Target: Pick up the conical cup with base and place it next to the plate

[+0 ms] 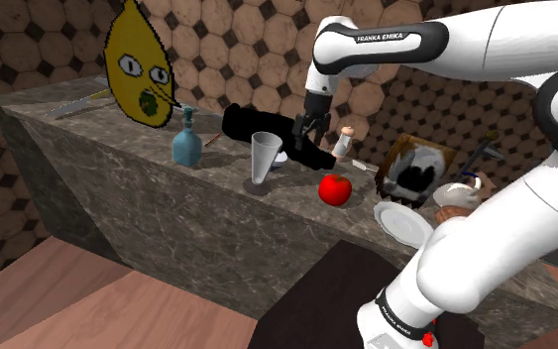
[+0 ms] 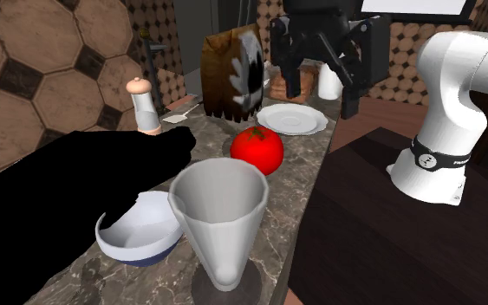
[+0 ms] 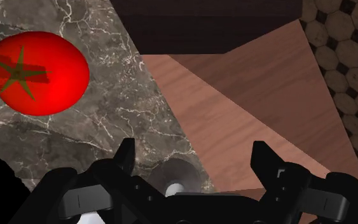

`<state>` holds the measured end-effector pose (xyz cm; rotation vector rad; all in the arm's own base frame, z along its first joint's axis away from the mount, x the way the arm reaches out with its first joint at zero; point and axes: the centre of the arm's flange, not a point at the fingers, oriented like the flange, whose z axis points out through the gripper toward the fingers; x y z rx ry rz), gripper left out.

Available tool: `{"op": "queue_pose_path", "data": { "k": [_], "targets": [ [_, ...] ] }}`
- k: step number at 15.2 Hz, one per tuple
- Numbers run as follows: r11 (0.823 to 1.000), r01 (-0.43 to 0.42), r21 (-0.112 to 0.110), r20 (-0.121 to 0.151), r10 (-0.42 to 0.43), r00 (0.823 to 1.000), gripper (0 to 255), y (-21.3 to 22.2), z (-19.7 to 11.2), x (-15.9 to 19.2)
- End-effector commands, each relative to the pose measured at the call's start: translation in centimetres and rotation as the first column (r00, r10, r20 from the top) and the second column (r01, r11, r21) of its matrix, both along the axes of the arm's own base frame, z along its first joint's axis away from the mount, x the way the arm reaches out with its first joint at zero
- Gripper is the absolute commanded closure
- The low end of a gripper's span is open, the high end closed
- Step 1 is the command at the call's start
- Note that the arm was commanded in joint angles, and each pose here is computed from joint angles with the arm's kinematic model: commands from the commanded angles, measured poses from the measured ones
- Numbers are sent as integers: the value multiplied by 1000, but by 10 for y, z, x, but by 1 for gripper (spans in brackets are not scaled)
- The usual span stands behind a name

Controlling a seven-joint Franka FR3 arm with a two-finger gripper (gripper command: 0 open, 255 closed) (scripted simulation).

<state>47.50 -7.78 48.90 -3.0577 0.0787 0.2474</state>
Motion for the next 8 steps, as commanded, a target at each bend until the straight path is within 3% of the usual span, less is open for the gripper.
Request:
{"op": "queue_pose_path", "data": {
  "k": [1, 8],
  "targets": [
    [1000, 4, 11, 6, -4, 1000, 0, -11, -4, 25],
    [998, 18, 53, 25, -20, 999, 0, -44, -23, 108]
  ]
}}
